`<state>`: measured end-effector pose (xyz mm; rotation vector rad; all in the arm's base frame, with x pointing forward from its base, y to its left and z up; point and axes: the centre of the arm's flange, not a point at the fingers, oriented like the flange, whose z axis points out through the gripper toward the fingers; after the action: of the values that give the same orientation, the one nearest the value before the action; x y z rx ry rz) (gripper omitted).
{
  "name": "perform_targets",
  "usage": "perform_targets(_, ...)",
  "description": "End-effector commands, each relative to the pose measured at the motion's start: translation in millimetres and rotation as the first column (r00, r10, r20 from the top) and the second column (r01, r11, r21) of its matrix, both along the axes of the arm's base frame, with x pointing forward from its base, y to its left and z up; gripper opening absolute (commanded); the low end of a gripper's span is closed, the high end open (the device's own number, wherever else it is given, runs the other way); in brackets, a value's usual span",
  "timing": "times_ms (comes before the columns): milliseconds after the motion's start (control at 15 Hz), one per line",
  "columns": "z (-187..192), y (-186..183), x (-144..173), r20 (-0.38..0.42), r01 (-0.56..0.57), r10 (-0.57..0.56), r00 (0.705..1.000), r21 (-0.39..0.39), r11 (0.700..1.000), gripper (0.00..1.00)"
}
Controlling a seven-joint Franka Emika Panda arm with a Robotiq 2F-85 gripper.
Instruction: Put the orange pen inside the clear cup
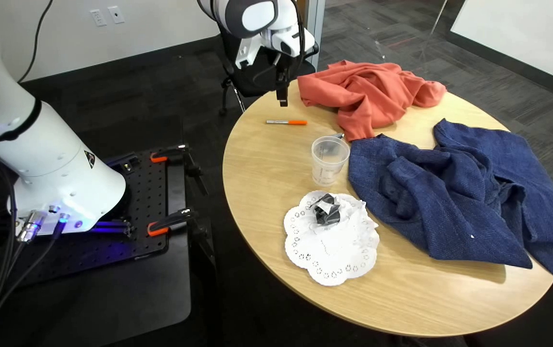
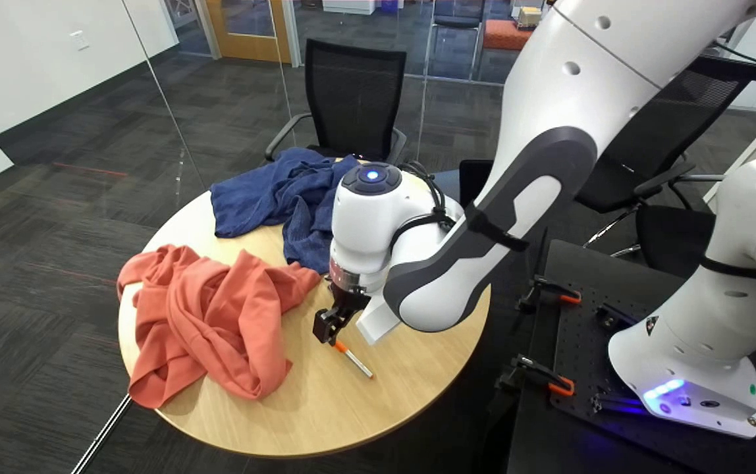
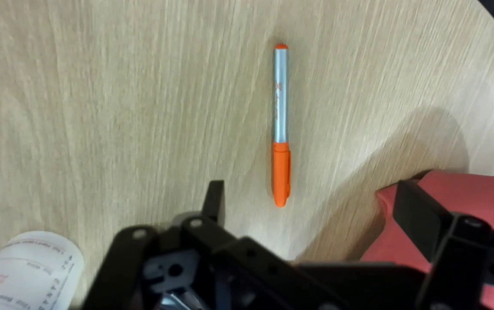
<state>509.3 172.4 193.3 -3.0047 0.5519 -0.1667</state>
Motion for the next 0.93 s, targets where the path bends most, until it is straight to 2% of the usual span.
perform_targets(0, -20, 13, 21, -0.002, 0.039, -0.039, 0.999, -0.023, 0.999, 1.0)
perform_targets(400, -50, 11, 31, -0.023, 0.038, -0.039, 0.999, -0.034, 0.999, 1.0)
perform_targets(867, -64, 7, 37, -0.03, 0.036, -0.037, 0.999, -0.042, 0.998, 1.0)
